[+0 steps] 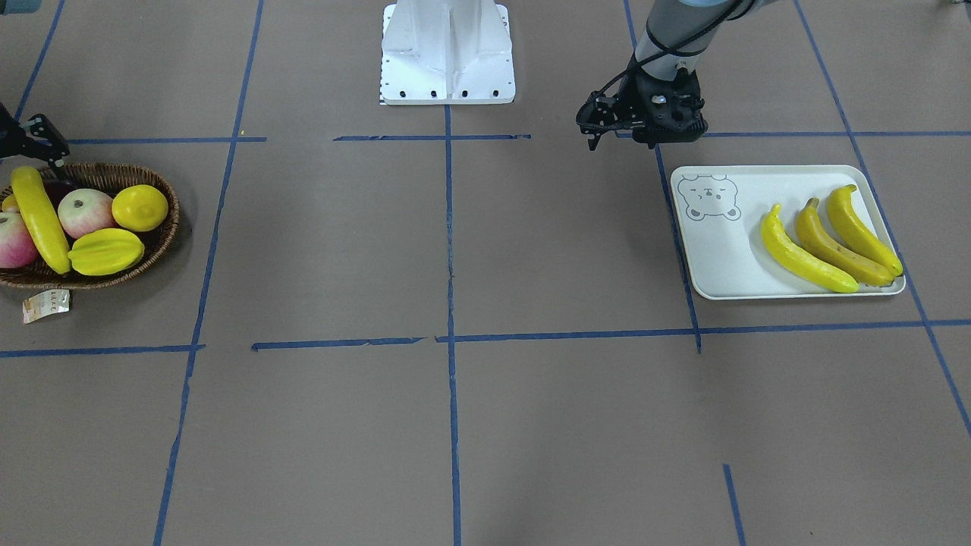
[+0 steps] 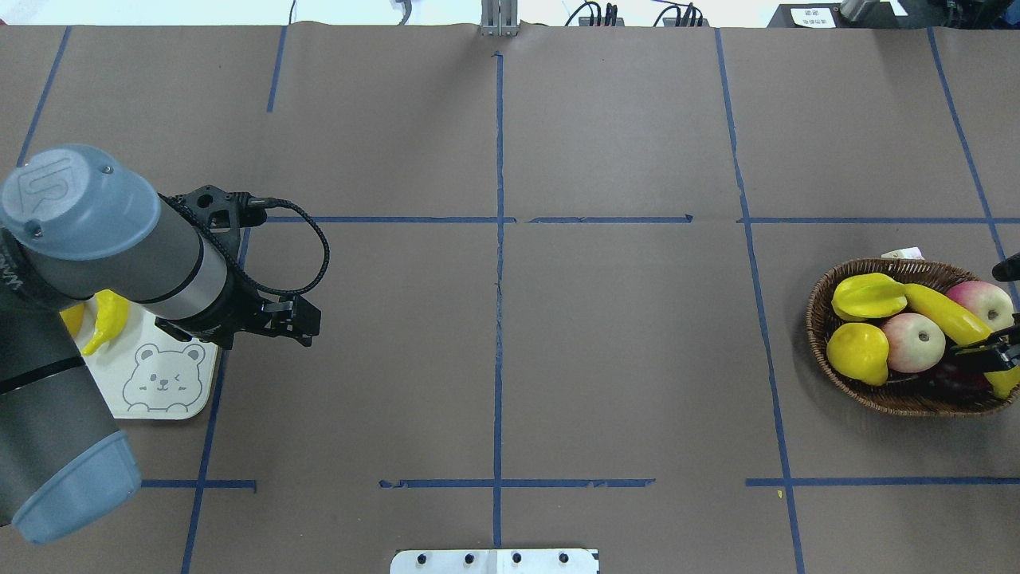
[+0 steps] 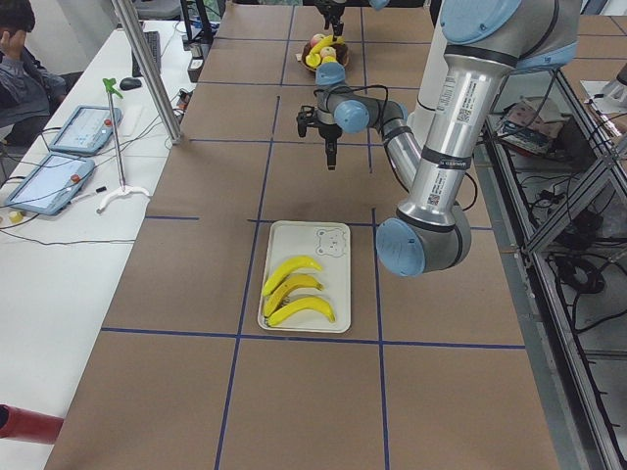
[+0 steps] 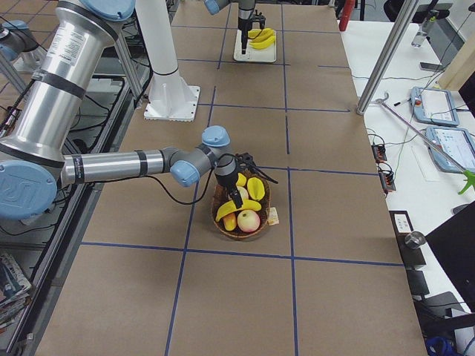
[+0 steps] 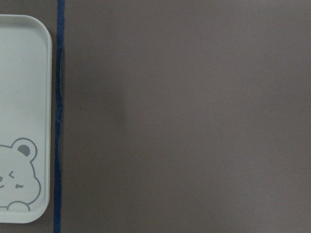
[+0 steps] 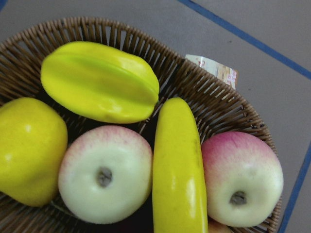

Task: Transfer all bananas from basket to plate

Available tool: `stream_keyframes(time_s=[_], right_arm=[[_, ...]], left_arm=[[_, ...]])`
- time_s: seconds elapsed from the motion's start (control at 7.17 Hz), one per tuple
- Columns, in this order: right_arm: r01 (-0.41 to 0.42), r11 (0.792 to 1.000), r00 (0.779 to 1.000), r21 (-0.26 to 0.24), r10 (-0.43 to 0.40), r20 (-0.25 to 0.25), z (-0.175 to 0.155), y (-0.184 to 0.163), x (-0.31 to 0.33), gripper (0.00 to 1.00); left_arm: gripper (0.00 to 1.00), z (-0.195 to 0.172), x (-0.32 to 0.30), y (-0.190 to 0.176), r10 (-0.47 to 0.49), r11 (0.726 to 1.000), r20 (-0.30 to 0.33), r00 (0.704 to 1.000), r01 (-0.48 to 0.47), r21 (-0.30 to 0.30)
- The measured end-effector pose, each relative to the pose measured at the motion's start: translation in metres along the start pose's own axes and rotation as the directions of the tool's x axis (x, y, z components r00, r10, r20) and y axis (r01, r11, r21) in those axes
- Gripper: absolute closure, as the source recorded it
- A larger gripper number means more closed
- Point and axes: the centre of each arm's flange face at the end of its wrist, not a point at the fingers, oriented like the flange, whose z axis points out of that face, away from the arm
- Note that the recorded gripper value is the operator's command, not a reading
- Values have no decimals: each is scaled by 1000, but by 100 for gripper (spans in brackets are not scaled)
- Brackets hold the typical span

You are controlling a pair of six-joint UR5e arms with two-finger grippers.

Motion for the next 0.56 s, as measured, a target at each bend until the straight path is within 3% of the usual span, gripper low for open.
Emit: stream_keyframes(time_s=[0.28, 0.56], right_arm=[[60, 997, 998, -40, -61, -33, 10, 18, 4, 16], [80, 996, 996, -45, -82, -26, 13, 17, 1, 21]], left_arm=[[0, 0, 0, 0, -1, 1000, 0, 1000, 1, 0], [0, 0, 0, 0, -1, 1000, 1, 1000, 1, 0]])
